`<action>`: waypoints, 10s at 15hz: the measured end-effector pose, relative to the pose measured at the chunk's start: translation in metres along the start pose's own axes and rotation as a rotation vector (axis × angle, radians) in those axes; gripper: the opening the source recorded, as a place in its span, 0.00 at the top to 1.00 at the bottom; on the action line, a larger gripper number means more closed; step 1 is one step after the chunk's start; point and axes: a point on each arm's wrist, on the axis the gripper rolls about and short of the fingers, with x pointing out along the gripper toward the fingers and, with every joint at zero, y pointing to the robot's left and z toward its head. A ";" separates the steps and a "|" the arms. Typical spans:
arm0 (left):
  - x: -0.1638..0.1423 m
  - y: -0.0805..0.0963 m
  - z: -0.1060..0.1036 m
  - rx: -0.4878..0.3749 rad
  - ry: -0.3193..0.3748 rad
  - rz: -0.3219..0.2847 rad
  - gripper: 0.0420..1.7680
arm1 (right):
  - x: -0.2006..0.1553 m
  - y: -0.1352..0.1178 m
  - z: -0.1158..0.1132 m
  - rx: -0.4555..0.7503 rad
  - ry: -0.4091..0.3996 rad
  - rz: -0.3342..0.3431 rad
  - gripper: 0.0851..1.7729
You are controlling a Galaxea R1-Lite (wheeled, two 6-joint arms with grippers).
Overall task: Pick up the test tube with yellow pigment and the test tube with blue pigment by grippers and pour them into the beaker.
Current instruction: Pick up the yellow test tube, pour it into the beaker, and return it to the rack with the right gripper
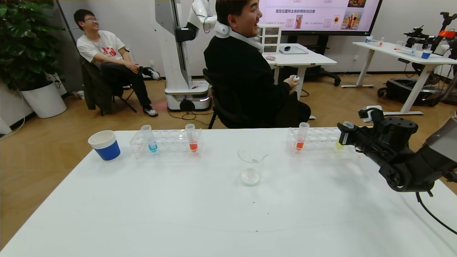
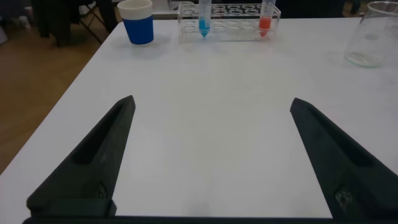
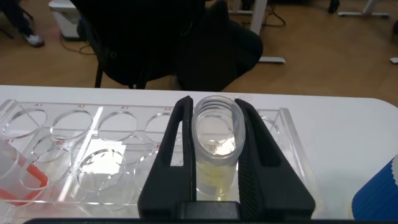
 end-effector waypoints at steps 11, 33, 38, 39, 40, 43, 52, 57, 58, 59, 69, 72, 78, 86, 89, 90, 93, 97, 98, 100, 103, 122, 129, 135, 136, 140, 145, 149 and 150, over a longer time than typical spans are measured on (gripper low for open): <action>0.000 0.000 0.000 0.000 0.000 0.001 0.02 | -0.013 0.004 0.042 -0.004 0.003 0.009 0.74; 0.000 0.000 0.000 0.000 0.000 0.001 0.02 | -0.042 0.159 0.114 -0.471 -0.310 0.736 0.74; 0.000 0.000 0.000 0.000 0.000 0.001 0.02 | -0.037 0.177 0.098 -0.630 -0.452 0.776 0.74; 0.000 0.000 0.000 0.000 0.000 0.001 0.02 | -0.035 0.179 0.094 -0.664 -0.473 0.787 0.74; 0.000 0.000 0.000 0.000 0.000 0.001 0.02 | -0.033 0.180 0.089 -0.695 -0.487 0.798 0.74; 0.000 0.000 0.000 0.000 0.000 0.001 0.02 | -0.027 0.183 0.076 -0.807 -0.525 0.813 0.74; 0.000 0.000 0.000 0.000 0.000 0.001 0.02 | -0.024 0.202 0.063 -1.010 -0.693 0.883 0.74; 0.000 0.000 0.000 0.000 0.000 0.000 0.02 | -0.017 0.200 0.056 -1.079 -0.775 0.870 0.74; 0.000 0.000 0.000 0.000 0.000 0.000 0.02 | -0.016 0.199 0.055 -1.100 -0.783 0.862 0.74; 0.000 0.000 0.000 0.000 0.000 0.000 0.02 | -0.014 0.198 0.053 -1.124 -0.791 0.854 0.74; 0.000 0.000 0.000 0.000 0.000 0.001 0.02 | -0.002 0.189 0.045 -1.255 -0.869 0.757 0.74; 0.000 0.000 0.000 0.000 0.000 0.001 0.02 | 0.000 0.188 0.042 -1.294 -0.884 0.742 0.74; 0.000 0.000 0.000 0.000 0.000 0.001 0.02 | -0.003 0.196 0.039 -1.350 -0.922 0.735 0.74; 0.000 0.000 0.000 0.000 0.000 0.001 0.02 | -0.002 0.197 0.033 -1.442 -0.956 0.705 0.74; 0.000 0.000 0.000 0.000 0.000 0.001 0.02 | -0.001 0.197 0.029 -1.483 -0.974 0.695 0.74; 0.000 0.000 0.000 0.000 0.000 0.001 0.02 | -0.001 0.196 0.029 -1.499 -0.980 0.688 0.74; 0.000 0.000 0.000 0.000 0.000 0.001 0.02 | 0.000 0.195 0.029 -1.539 -1.002 0.668 0.74; 0.000 0.000 0.000 0.000 0.000 0.001 0.02 | 0.000 0.195 0.027 -1.611 -1.045 0.639 0.74; 0.000 0.000 0.000 0.000 0.000 0.001 0.02 | 0.000 0.196 0.026 -1.618 -1.060 0.630 0.74; 0.000 0.000 0.000 0.000 0.000 0.001 0.02 | -0.001 0.198 0.024 -1.618 -1.074 0.621 0.74; 0.000 0.000 0.000 0.000 0.000 0.001 0.02 | -0.008 0.206 0.018 -1.549 -1.041 0.692 0.74; 0.000 0.000 0.000 0.000 0.000 0.001 0.02 | -0.057 0.110 0.149 -0.302 -0.496 0.387 0.74; 0.000 0.000 0.000 0.000 0.000 0.001 0.02 | -0.064 0.012 0.134 -0.036 -0.069 0.147 0.74; 0.000 0.000 0.000 0.000 0.000 0.001 0.02 | -0.076 -0.034 0.159 -0.016 -0.056 0.014 0.74; 0.000 0.000 0.000 0.000 0.000 0.001 0.02 | -0.076 -0.040 0.160 -0.017 -0.060 -0.004 0.74; 0.000 0.000 0.000 0.000 0.000 0.001 0.02 | -0.062 -0.069 0.161 -0.021 -0.078 -0.074 0.74; 0.000 0.000 0.000 0.000 0.000 0.001 0.02 | -0.047 -0.106 0.139 -0.030 -0.035 -0.141 0.74; 0.000 0.000 0.000 0.000 0.000 0.002 0.02 | -0.037 -0.122 0.117 -0.042 -0.006 -0.171 0.74; 0.000 0.000 0.000 0.000 0.000 0.001 0.02 | -0.035 -0.124 0.111 -0.042 0.004 -0.173 0.74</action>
